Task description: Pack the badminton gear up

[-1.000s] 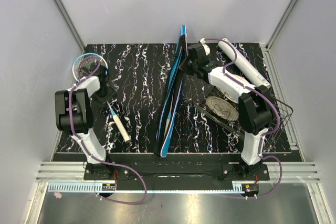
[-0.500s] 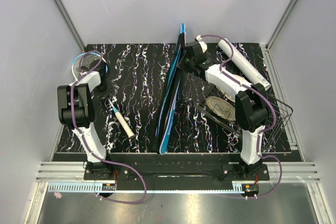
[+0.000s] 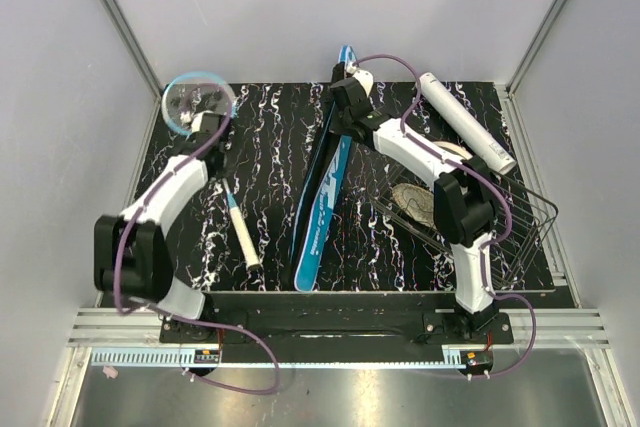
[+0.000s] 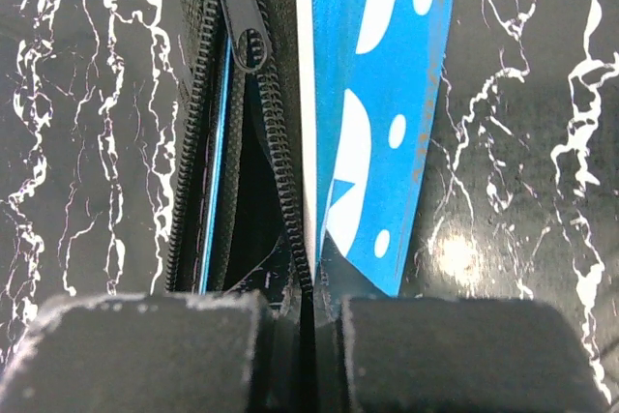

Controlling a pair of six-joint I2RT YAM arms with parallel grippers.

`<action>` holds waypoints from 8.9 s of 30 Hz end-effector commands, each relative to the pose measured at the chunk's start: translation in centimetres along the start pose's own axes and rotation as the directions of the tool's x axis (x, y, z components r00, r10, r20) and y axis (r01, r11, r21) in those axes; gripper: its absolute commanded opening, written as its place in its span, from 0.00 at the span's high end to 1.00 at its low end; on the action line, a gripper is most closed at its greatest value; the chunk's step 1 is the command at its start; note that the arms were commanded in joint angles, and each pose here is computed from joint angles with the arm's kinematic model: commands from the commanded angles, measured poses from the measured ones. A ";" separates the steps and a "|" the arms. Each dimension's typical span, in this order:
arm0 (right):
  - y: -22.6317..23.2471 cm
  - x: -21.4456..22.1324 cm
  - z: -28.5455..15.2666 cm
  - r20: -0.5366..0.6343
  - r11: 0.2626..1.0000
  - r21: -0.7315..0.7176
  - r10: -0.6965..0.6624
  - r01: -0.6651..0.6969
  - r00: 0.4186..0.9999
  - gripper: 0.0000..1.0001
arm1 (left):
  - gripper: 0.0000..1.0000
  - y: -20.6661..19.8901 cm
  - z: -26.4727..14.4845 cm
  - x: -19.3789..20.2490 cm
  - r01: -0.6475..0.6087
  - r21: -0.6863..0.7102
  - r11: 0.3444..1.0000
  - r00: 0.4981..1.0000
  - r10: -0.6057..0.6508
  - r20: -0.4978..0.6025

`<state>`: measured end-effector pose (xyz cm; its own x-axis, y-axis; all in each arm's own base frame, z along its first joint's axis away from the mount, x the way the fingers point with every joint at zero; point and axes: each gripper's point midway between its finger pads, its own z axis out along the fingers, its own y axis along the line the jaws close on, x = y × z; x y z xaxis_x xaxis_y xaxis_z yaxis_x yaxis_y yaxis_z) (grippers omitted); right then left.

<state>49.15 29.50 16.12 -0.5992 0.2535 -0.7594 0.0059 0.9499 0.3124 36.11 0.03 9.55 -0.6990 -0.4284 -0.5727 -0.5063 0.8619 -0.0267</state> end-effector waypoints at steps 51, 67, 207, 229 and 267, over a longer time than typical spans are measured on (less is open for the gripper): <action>-1.0 -8.4 1.7 0.073 0.987 -0.120 0.115 -0.105 0.991 1.00 | 1.00 -5.4 -13.3 8.4 -0.898 -0.268 0.348 0.294 0.930 0.219; 3.4 -8.4 -1.8 0.017 0.912 -0.363 0.211 -0.191 0.977 1.00 | 1.00 -8.7 -13.1 10.9 -0.952 -0.222 0.210 0.159 0.960 0.229; 5.2 -5.3 -7.4 0.270 0.729 -0.668 0.048 0.151 0.962 1.00 | 1.00 -18.6 -12.6 15.5 -0.579 0.733 0.358 0.417 0.902 -0.112; 4.5 -1.6 -8.3 -0.061 0.704 -0.674 0.247 -0.222 0.967 1.00 | 1.00 -28.5 -10.7 5.1 -0.458 0.551 0.697 0.861 0.503 0.079; 1.3 -1.2 -6.1 -0.158 0.773 -0.487 0.380 -0.407 0.911 0.98 | 0.01 -24.3 -19.6 9.4 -0.358 0.902 0.242 0.875 0.425 0.233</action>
<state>43.92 29.09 16.25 -0.7207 0.4512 -0.5264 -0.1618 0.6288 0.7605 33.17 -25.59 15.44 -0.7950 0.0863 -0.6004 0.3875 0.8338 -0.3933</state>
